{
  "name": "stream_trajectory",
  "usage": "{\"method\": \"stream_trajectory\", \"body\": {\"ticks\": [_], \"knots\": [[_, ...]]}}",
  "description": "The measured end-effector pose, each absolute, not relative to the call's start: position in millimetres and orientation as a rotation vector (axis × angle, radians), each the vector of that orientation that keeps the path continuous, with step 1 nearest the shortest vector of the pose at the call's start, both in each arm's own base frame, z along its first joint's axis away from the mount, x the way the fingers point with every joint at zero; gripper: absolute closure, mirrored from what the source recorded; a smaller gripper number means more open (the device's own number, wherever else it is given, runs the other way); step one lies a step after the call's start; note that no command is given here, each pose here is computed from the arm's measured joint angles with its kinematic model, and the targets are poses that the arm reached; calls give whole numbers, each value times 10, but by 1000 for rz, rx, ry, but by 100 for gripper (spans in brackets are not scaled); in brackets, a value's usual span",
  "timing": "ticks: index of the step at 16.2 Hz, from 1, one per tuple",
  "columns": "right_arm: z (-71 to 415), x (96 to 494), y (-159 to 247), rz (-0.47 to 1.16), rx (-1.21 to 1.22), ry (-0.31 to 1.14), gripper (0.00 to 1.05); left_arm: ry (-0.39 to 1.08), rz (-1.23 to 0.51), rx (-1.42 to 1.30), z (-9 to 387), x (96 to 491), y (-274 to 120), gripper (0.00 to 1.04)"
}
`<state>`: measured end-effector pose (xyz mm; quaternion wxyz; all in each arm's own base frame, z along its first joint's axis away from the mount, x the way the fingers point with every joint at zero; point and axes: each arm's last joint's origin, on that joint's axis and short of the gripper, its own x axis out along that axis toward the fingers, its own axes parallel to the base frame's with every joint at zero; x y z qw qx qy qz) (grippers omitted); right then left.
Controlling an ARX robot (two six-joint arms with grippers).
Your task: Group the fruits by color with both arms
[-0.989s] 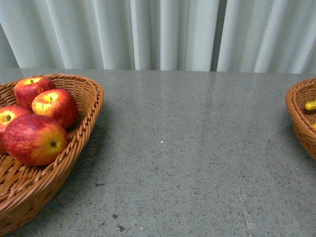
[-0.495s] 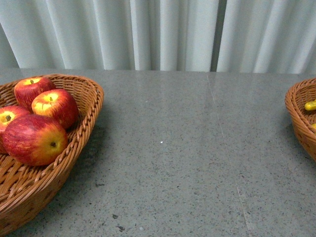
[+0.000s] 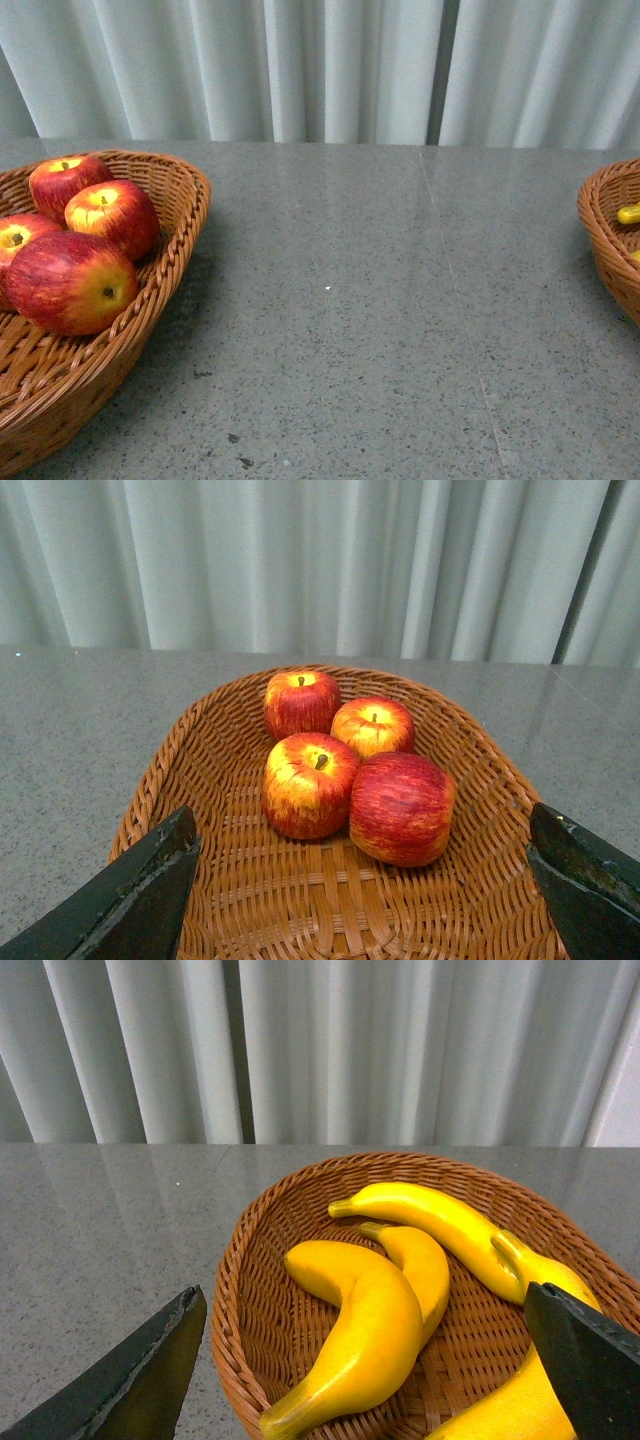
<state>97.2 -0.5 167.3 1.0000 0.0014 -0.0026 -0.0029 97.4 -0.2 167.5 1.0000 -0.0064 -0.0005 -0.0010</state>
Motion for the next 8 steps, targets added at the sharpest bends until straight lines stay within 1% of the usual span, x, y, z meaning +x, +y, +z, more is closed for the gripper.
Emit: {"method": "stream_trajectory", "body": {"ticks": [8], "knots": [[1673, 972, -5, -6, 3, -5, 6, -1, -2, -13, 1675, 974, -2, 7]]}}
